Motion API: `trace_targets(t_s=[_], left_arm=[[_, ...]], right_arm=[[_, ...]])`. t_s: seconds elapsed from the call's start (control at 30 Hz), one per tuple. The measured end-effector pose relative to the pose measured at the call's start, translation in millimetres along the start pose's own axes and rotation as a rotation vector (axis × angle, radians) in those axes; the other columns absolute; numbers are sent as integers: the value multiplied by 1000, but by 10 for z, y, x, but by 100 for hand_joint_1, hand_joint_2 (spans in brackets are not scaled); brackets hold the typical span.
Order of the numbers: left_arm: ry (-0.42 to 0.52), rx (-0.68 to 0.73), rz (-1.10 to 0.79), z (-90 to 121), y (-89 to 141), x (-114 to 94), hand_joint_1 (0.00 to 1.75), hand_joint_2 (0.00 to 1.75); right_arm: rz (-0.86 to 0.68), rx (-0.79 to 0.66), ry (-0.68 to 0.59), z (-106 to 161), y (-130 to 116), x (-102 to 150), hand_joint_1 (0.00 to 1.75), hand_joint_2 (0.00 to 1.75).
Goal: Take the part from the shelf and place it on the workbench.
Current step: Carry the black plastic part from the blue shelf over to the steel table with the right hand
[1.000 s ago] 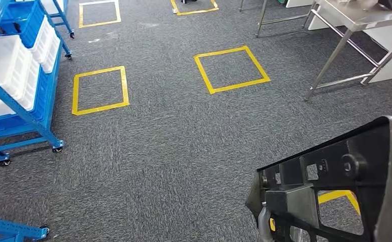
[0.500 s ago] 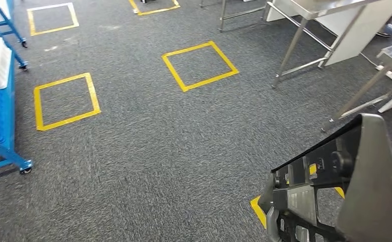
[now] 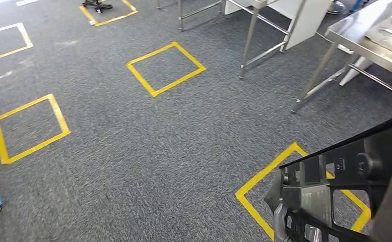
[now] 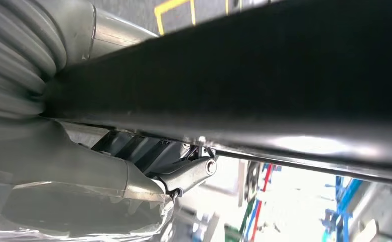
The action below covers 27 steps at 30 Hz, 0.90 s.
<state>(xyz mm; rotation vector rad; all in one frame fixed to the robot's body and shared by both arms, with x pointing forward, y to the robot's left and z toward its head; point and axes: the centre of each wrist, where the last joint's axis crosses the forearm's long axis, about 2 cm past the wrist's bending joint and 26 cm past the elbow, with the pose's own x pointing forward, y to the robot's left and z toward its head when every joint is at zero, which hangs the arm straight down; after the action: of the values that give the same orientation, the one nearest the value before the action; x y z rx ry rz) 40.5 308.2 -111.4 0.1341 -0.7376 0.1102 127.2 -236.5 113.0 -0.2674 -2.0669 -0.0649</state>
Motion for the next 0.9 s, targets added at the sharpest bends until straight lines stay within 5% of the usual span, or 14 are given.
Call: trace_targets(t_s=[0.9], left_arm=[[-55,12,-41,-52,224,53,0,0]], right_arm=[[210,71,3,-12,-428,-140,175,175]])
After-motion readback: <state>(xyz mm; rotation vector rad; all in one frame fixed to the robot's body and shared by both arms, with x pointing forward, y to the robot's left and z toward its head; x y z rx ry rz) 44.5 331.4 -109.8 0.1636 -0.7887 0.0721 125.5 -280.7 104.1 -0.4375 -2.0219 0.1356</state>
